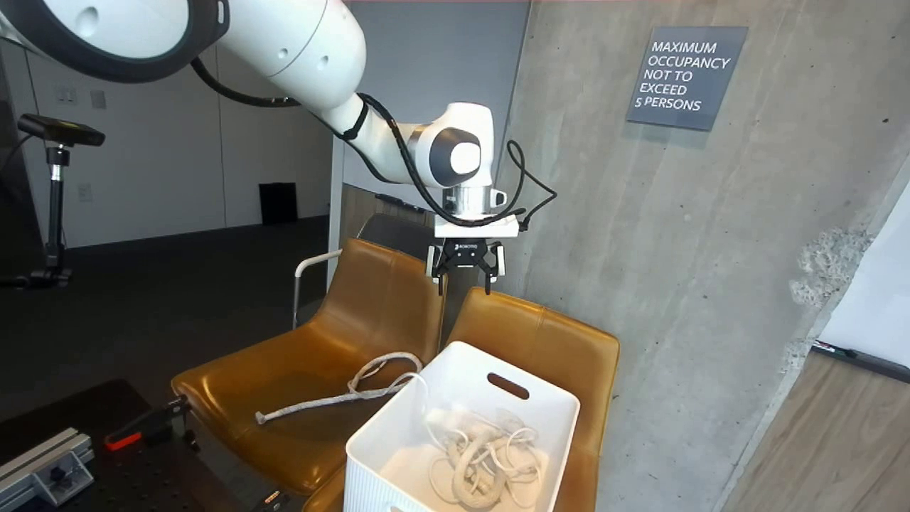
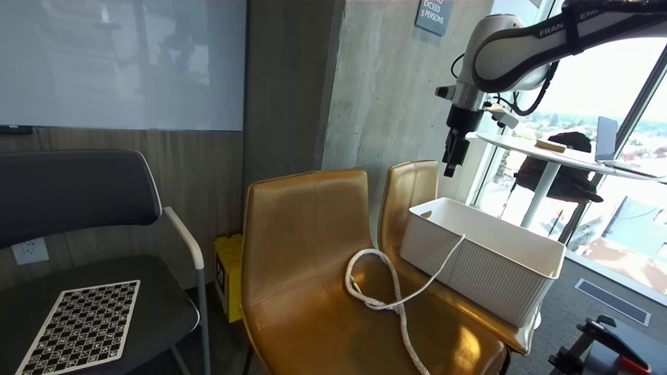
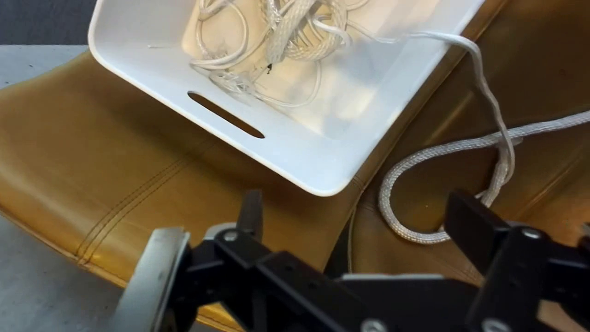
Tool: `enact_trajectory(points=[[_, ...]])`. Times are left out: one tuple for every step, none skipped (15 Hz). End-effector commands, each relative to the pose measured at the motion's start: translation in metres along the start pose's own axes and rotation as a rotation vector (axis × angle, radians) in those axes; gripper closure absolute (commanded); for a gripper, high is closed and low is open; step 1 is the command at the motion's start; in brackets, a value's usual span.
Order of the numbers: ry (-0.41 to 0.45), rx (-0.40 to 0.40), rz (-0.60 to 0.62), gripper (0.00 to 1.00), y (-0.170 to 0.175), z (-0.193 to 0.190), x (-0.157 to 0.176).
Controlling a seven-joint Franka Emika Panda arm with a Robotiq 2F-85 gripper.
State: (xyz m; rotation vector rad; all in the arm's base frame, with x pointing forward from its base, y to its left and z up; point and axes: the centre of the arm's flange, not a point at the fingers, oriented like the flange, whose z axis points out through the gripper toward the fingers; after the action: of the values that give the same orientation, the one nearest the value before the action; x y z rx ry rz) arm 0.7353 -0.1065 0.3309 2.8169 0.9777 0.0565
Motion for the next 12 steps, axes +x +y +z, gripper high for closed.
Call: enact_trajectory(points=[[0.031,0.013,-0.092,0.0,-0.07,0.006,-0.005],[0.035,0.02,-0.109,0.0,-0.082,0.009,-0.002],[0.042,0.029,-0.126,0.0,-0.096,0.016,0.002],[0.043,0.037,-0.137,0.0,-0.108,0.022,0.005],[0.04,0.042,-0.148,0.0,-0.12,0.029,0.007],[0.034,0.043,-0.155,0.0,-0.134,0.041,0.011],[0.029,0.043,-0.16,0.0,-0.145,0.048,0.013],[0.015,0.029,-0.157,0.0,-0.158,0.061,0.019],[0.002,0.015,-0.155,0.0,-0.168,0.071,0.024],[-0.012,-0.005,-0.149,0.0,-0.178,0.083,0.029],[-0.025,-0.022,-0.14,0.0,-0.188,0.094,0.033],[-0.039,-0.044,-0.127,0.0,-0.195,0.104,0.037]])
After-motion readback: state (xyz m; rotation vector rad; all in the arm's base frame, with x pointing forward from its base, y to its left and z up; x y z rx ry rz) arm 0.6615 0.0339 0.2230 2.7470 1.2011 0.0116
